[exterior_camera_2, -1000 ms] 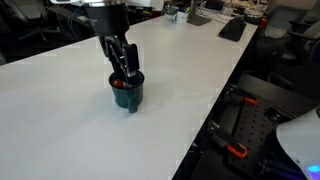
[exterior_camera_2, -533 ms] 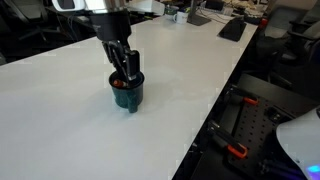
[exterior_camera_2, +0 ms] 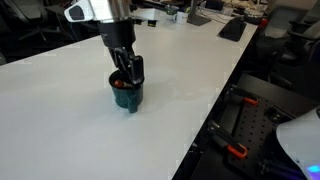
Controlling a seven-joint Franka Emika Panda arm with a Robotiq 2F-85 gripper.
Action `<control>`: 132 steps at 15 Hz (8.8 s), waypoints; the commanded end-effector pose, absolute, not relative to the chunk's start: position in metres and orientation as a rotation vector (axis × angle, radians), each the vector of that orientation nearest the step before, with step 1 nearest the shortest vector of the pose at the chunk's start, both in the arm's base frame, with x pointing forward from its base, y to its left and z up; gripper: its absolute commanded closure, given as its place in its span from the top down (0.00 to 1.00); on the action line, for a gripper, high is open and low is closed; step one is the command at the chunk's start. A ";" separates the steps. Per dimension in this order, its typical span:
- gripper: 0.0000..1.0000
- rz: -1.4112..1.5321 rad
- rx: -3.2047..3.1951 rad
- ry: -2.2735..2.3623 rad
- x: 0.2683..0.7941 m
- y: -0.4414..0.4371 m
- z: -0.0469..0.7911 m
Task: Remove the marker from the cup
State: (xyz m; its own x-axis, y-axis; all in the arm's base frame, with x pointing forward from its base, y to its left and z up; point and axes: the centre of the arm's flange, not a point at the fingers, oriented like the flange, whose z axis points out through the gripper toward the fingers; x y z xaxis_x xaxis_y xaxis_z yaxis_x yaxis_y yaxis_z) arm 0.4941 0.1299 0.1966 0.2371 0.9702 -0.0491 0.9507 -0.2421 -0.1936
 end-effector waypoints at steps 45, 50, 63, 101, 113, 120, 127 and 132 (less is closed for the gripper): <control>0.75 0.258 -2.347 -1.884 0.492 0.142 0.204; 0.81 0.264 -2.342 -1.886 0.491 0.144 0.204; 0.74 0.276 -2.343 -1.896 0.496 0.156 0.212; 1.00 0.018 -3.118 -0.808 0.504 0.133 0.211; 0.12 0.043 -3.129 -0.799 0.503 0.123 0.201; 0.09 0.047 -3.128 -0.815 0.501 0.125 0.200; 0.05 0.013 -3.109 -0.885 0.504 0.132 0.206; 0.05 0.002 -3.050 -1.002 0.515 0.144 0.211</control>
State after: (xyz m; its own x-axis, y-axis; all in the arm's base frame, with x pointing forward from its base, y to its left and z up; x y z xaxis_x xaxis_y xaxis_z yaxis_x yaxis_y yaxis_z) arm 0.5056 0.1351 0.2049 0.8322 0.5526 -0.0463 0.5545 -0.8290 0.0725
